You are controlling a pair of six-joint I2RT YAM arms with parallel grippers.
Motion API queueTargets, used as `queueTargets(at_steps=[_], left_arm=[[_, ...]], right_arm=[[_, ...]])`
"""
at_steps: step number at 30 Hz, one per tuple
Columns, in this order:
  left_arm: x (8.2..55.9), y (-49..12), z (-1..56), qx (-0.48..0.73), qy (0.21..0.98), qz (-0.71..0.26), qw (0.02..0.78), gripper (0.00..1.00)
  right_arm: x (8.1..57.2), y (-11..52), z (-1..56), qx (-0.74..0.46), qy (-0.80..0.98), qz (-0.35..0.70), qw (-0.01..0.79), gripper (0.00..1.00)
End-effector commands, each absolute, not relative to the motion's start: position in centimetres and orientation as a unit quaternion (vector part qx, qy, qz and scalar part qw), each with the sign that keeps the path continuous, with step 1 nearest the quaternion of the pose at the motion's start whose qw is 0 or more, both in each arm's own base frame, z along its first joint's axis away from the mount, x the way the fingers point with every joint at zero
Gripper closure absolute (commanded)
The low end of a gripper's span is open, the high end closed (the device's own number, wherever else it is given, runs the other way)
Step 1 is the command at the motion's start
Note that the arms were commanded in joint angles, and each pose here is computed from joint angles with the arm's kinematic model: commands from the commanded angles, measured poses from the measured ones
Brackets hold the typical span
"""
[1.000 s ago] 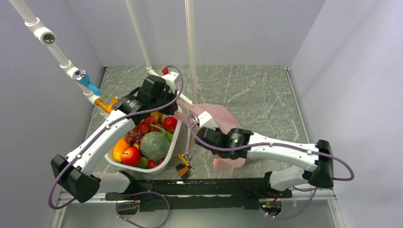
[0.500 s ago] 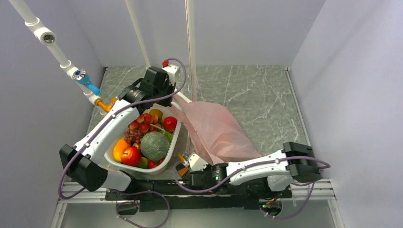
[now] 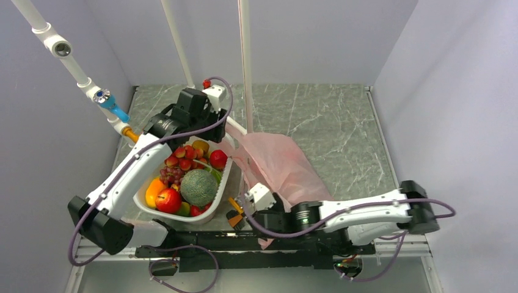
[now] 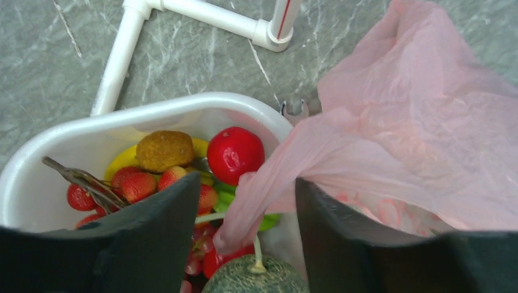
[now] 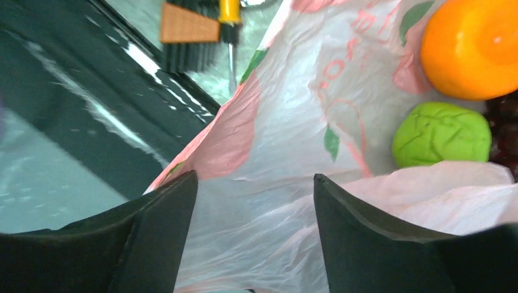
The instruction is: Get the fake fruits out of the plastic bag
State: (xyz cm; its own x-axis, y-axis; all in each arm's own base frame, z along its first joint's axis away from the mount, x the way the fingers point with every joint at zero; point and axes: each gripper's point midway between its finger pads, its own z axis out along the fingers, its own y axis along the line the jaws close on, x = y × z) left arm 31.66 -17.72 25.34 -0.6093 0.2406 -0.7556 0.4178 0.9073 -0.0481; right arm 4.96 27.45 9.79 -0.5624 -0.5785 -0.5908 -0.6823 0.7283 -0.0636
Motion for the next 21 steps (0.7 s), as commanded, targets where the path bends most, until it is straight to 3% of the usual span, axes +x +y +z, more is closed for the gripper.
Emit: queueTargets(at_steps=[1, 4, 11, 17, 21], left_arm=[[28.7, -17.7, 28.4, 0.191, 0.87, -0.162, 0.425, 0.19], [26.5, -17.8, 30.1, 0.194, 0.86, -0.195, 0.43, 0.01], [20.3, -17.1, 32.4, 0.206, 0.837, -0.267, 0.432, 0.01], [13.9, -19.9, 34.4, 0.247, 0.772, -0.426, 0.401, 0.01], [11.7, -21.9, 32.0, 0.235, 0.749, -0.511, 0.35, 0.01]], right_arm=[[5.5, 27.0, 14.3, -0.295, 0.873, 0.178, 0.344, 0.22], [5.2, 26.5, 15.4, -0.27, 0.864, 0.238, 0.352, 0.12], [4.8, 26.8, 17.6, -0.249, 0.838, 0.321, 0.365, 0.01], [5.1, 27.8, 19.2, -0.248, 0.824, 0.337, 0.382, 0.01], [5.9, 28.0, 20.6, -0.227, 0.82, 0.338, 0.403, 0.02]])
